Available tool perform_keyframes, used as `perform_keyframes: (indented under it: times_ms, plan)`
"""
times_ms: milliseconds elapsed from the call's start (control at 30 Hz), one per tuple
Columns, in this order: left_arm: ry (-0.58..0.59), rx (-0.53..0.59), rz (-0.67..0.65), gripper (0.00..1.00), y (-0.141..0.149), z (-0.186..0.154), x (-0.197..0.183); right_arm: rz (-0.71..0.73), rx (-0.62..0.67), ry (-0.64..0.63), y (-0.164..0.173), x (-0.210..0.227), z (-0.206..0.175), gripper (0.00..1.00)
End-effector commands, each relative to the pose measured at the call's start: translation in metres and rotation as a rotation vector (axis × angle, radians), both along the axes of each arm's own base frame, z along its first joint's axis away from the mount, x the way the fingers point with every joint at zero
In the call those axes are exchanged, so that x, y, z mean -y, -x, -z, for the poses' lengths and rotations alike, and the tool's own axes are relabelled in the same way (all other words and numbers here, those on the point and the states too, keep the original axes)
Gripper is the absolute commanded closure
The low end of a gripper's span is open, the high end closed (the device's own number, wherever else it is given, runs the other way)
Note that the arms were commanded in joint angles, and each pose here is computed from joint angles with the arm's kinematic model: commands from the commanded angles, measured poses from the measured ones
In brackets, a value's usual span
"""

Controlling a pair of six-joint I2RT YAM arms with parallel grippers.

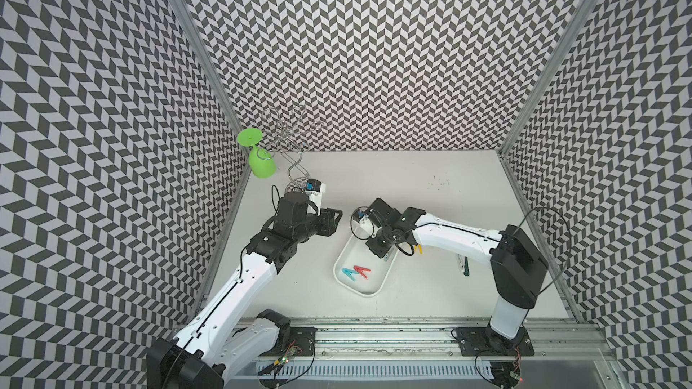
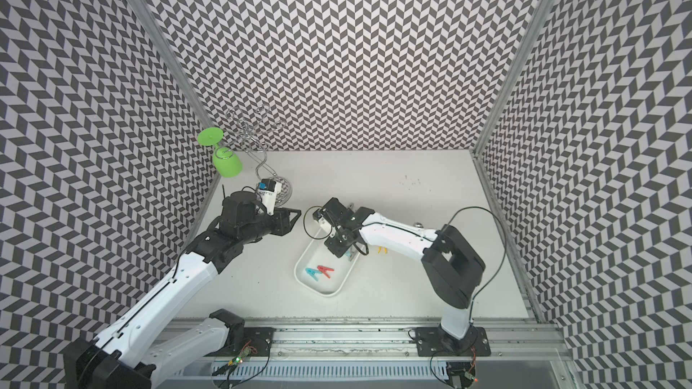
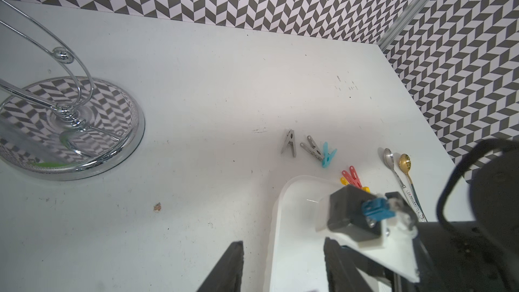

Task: Take the clothespins out of the storage box
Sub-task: Pick up the clothespin from the storage box, then place the clothespin at the center of the board.

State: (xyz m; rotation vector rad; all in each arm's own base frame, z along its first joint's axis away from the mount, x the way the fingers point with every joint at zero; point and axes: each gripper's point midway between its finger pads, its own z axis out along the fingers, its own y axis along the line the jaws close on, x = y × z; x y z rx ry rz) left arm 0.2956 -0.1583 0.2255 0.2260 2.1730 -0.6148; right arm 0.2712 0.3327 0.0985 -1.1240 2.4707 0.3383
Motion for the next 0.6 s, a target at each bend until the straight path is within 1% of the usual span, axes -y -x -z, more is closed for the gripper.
perform_keyframes:
  times_ms: [0, 100, 233, 300, 367, 567]
  plan:
    - [0.027, 0.029, 0.006, 0.49, 0.000, -0.008, 0.001, 0.130, 0.092, -0.085, -0.026, 0.017, -0.031, 0.98]
    - [0.028, 0.030, 0.006, 0.49, 0.000, -0.009, 0.001, 0.275, 0.145, -0.117, -0.047, 0.049, -0.046, 0.98]
    - [0.029, 0.031, 0.007, 0.49, 0.000, -0.009, 0.001, 0.494, 0.161, -0.176, -0.071, 0.099, -0.055, 0.98]
    - [0.028, 0.028, 0.007, 0.49, 0.000, -0.008, 0.001, 0.588, 0.148, -0.187, -0.079, 0.125, -0.049, 0.98]
    - [0.030, 0.029, 0.008, 0.49, 0.000, -0.008, 0.001, 0.650, 0.131, -0.167, -0.081, 0.143, -0.037, 0.98]
    - [0.029, 0.028, 0.008, 0.49, 0.000, -0.008, 0.001, 0.767, 0.049, -0.087, -0.077, 0.177, 0.009, 0.98]
